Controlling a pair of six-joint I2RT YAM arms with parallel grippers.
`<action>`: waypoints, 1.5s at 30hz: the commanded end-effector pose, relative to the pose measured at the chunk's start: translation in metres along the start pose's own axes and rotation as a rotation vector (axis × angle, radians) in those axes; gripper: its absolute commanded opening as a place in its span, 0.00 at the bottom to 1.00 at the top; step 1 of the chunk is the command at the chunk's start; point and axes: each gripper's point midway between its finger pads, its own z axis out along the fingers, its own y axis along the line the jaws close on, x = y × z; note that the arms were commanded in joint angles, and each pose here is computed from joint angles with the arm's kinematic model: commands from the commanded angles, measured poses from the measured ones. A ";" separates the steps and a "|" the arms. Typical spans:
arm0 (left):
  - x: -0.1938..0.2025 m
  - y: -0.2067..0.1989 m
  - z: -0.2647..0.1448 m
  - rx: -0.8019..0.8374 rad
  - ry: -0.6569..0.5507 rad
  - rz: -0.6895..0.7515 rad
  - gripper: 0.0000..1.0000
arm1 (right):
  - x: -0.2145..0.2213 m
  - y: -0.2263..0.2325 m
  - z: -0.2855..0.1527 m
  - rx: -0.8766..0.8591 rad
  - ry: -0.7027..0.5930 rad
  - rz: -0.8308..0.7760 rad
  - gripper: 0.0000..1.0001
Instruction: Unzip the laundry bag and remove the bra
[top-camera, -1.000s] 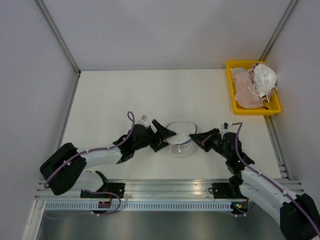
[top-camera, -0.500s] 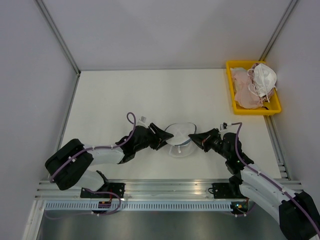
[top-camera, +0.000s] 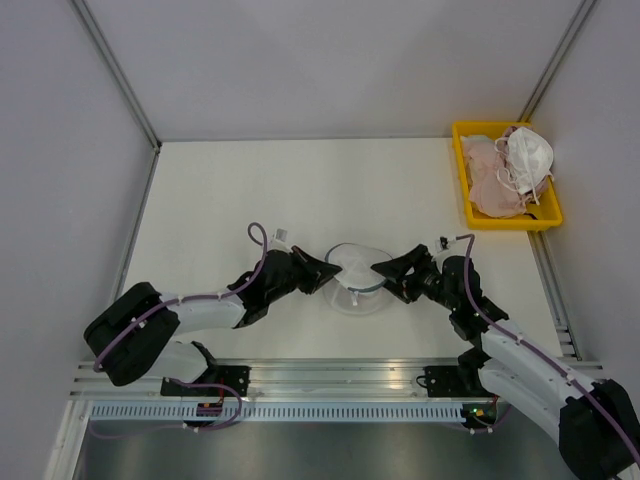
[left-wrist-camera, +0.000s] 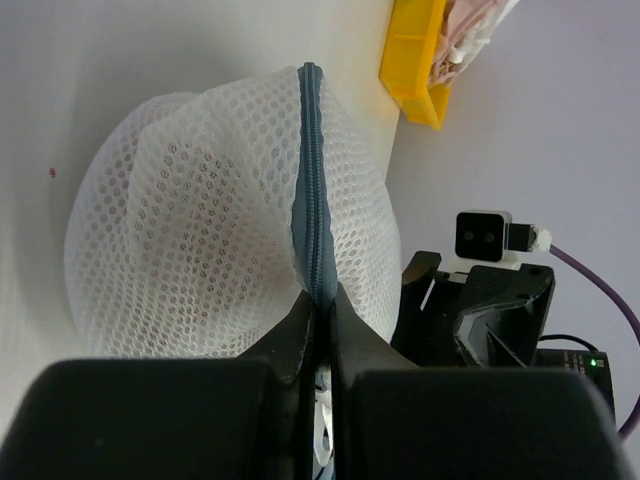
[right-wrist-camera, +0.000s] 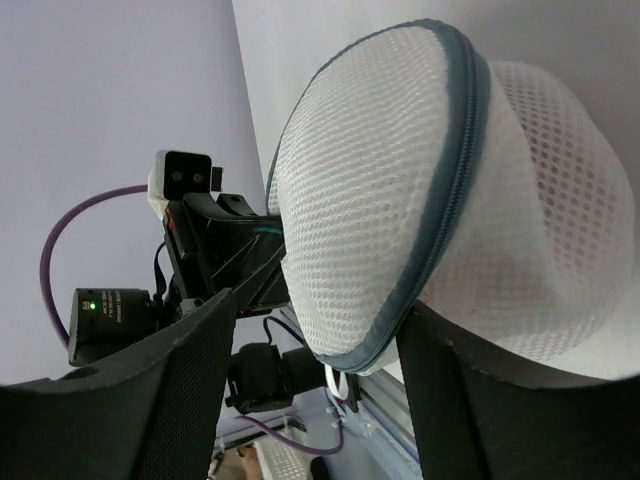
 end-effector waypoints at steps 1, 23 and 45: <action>0.001 -0.031 -0.011 0.093 0.004 0.022 0.02 | -0.002 0.023 -0.007 0.005 0.017 -0.189 0.71; -0.017 -0.026 -0.014 0.006 -0.112 -0.099 0.02 | -0.012 0.012 -0.029 0.096 -0.029 -0.574 0.39; -0.014 -0.046 0.008 0.038 -0.101 -0.180 0.02 | 0.030 0.007 0.002 0.166 -0.004 -0.766 0.39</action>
